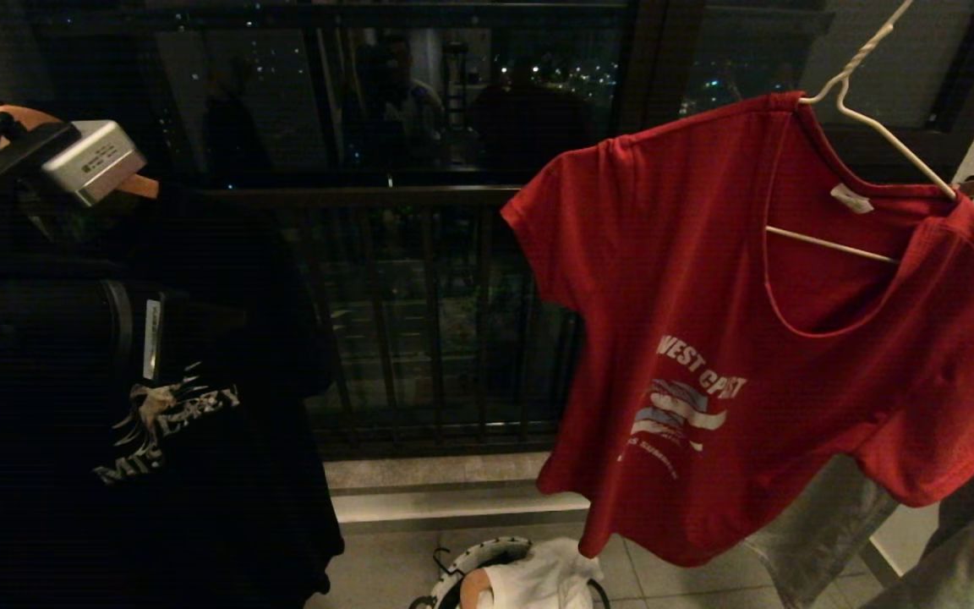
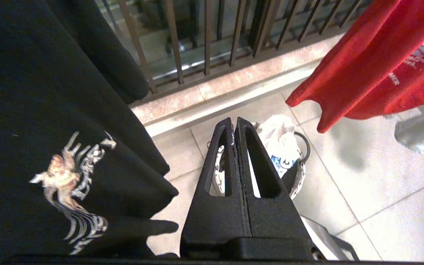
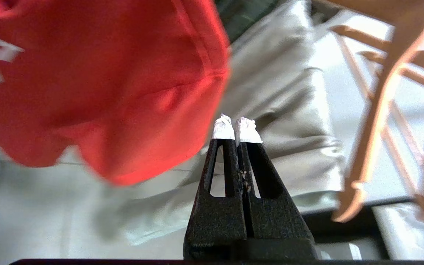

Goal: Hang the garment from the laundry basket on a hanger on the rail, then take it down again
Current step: Hang the clothes rack on the clothesline, then take the clothes off the clothes rack

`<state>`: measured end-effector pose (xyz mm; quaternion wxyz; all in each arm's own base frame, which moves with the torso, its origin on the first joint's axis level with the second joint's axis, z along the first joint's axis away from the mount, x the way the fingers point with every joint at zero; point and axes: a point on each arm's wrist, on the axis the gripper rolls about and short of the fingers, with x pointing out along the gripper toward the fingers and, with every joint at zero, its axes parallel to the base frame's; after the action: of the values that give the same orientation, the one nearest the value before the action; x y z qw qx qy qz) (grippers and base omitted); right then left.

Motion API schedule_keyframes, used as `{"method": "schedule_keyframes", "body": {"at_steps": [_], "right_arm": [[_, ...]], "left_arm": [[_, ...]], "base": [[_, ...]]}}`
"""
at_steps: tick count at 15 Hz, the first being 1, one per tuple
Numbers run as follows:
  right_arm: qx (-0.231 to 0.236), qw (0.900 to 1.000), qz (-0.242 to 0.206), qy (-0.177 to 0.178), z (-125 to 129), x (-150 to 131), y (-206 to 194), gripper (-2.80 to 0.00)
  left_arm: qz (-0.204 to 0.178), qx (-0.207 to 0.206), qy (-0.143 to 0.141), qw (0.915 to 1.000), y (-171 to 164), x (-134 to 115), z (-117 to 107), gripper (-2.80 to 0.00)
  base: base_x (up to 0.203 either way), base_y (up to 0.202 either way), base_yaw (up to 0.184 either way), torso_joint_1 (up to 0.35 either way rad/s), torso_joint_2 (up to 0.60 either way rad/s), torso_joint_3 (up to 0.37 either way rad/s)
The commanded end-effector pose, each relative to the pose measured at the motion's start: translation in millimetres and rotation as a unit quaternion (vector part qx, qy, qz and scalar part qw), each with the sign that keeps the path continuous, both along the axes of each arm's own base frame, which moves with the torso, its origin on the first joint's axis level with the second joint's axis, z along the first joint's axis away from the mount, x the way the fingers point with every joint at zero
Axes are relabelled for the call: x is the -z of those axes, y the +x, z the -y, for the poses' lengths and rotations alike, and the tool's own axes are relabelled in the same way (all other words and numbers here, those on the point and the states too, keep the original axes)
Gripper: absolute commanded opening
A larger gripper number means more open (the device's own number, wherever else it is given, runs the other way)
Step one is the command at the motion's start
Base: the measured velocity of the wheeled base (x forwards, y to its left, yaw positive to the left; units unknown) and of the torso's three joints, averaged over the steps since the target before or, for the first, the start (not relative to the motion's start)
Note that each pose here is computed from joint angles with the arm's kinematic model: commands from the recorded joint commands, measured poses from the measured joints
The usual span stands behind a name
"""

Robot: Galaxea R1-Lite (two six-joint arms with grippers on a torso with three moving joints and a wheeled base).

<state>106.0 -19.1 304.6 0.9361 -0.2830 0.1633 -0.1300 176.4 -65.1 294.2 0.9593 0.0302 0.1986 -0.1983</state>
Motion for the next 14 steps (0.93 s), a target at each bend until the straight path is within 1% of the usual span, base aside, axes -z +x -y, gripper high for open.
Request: {"method": "schedule_keyframes", "body": {"at_steps": [1, 2, 3, 5, 6, 7, 9, 10, 11, 12, 14], "right_arm": [[-0.027, 1.0, 0.005, 0.014, -2, 1, -4, -2.8], [-0.064, 0.998, 0.003, 0.028, -4, 3, -7, -2.8], [-0.106, 0.994, -0.004, 0.041, -7, 6, -9, -2.8], [-0.193, 0.978, -0.022, 0.071, -13, 11, -8, -2.8], [-0.23, 0.969, -0.029, 0.084, -15, 12, -5, -2.8], [-0.26, 0.96, -0.034, 0.095, -16, 13, -1, -2.8], [-0.312, 0.943, -0.039, 0.112, -19, 14, 4, -2.8], [-0.334, 0.934, -0.039, 0.119, -20, 14, 4, -2.8], [-0.356, 0.925, -0.042, 0.129, -21, 15, 5, -2.8], [-0.363, 0.921, -0.048, 0.136, -21, 18, 7, -2.8], [-0.372, 0.916, -0.056, 0.139, -21, 19, 13, -2.8]], "left_arm": [[-0.015, 0.006, 0.005, 0.9999, 7, 6, 5, -2.8], [-0.02, 0.013, 0.006, 0.9997, 9, 8, 9, -2.8], [-0.027, 0.02, 0.005, 0.9994, 12, 11, 11, -2.8], [-0.042, 0.061, -0.009, 0.9972, 19, 17, 21, -2.8], [-0.041, 0.073, -0.017, 0.9964, 27, 20, 26, -2.8], [-0.03, 0.08, -0.024, 0.996, 39, 23, 32, -2.8], [-0.006, 0.097, -0.039, 0.9945, 66, 32, 44, -2.8], [0.003, 0.115, -0.048, 0.9922, 79, 37, 51, -2.8], [0.014, 0.145, -0.063, 0.9874, 90, 41, 59, -2.8], [0.024, 0.17, -0.075, 0.9823, 100, 46, 65, -2.8], [0.059, 0.208, -0.095, 0.9718, 123, 53, 77, -2.8]], "base": [[0.0, 0.0, 0.0, 0.0, 0.0, 0.0], [0.0, 0.0, 0.0, 0.0, 0.0, 0.0], [0.0, 0.0, 0.0, 0.0, 0.0, 0.0], [0.0, 0.0, 0.0, 0.0, 0.0, 0.0], [0.0, 0.0, 0.0, 0.0, 0.0, 0.0], [0.0, 0.0, 0.0, 0.0, 0.0, 0.0], [0.0, 0.0, 0.0, 0.0, 0.0, 0.0], [0.0, 0.0, 0.0, 0.0, 0.0, 0.0], [0.0, 0.0, 0.0, 0.0, 0.0, 0.0], [0.0, 0.0, 0.0, 0.0, 0.0, 0.0], [0.0, 0.0, 0.0, 0.0, 0.0, 0.0]]}}
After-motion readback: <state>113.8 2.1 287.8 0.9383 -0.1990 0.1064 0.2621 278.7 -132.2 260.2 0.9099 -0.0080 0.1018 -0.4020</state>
